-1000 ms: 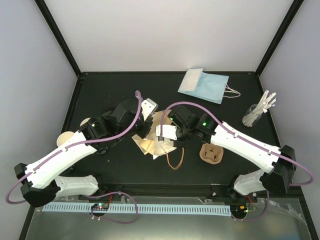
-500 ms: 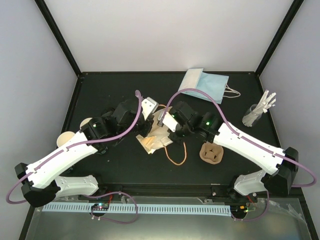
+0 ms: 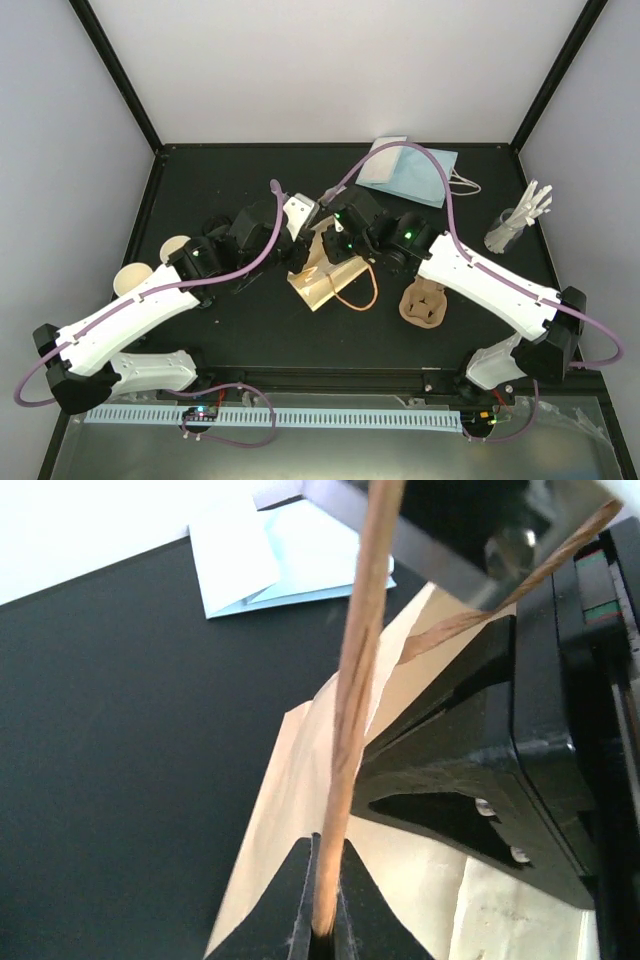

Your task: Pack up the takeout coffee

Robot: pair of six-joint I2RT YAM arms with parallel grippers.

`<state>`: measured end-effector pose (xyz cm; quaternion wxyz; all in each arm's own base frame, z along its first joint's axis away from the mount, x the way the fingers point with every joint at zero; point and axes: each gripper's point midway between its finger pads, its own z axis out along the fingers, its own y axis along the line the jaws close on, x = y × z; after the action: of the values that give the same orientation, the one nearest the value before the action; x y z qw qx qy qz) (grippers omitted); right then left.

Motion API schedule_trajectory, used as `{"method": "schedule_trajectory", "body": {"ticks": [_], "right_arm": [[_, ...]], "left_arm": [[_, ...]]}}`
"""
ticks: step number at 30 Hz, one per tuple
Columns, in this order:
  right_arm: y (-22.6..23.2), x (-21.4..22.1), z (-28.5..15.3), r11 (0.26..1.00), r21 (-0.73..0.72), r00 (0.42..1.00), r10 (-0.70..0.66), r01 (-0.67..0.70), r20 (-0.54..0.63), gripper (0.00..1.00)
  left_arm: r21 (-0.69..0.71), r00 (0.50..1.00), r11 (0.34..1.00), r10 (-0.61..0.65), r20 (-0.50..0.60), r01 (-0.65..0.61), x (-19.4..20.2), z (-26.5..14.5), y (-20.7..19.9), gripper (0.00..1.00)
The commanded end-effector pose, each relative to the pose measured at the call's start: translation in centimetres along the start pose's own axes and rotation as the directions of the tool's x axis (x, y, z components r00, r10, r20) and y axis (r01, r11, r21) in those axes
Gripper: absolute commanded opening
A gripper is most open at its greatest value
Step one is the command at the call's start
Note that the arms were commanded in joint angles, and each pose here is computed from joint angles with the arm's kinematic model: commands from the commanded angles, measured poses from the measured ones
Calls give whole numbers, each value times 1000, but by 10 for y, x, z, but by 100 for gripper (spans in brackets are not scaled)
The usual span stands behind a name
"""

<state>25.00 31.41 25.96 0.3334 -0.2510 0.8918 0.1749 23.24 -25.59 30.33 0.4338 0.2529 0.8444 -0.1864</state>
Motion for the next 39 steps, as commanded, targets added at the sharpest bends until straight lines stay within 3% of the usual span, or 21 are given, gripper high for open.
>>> {"method": "schedule_trajectory", "body": {"ticks": [1,12,18,23,30,33,39], "right_arm": [[-3,-23,-7,966,7,963,258,-259,80,1],[9,-16,1,849,-138,848,523,-509,85,1],[-14,-2,9,805,-37,796,591,-592,126,1],[-18,6,13,795,-10,788,602,-606,128,1],[-20,11,14,885,19,873,456,-466,172,1],[-16,17,14,937,-18,920,346,-349,186,1],[-8,15,2,990,-70,957,138,-124,254,1]], "left_arm": [[53,996,997,-67,65,64,-15,3,-9,2],[23,975,984,-178,130,177,-22,0,1,2],[26,963,977,-211,170,209,-27,-7,6,2],[6,960,975,-218,174,220,-26,-6,11,2],[-24,960,974,-217,179,224,-32,-12,22,2],[-19,963,977,-206,176,213,-35,-15,23,2],[9,970,984,-177,166,178,-37,-18,20,1]]}}
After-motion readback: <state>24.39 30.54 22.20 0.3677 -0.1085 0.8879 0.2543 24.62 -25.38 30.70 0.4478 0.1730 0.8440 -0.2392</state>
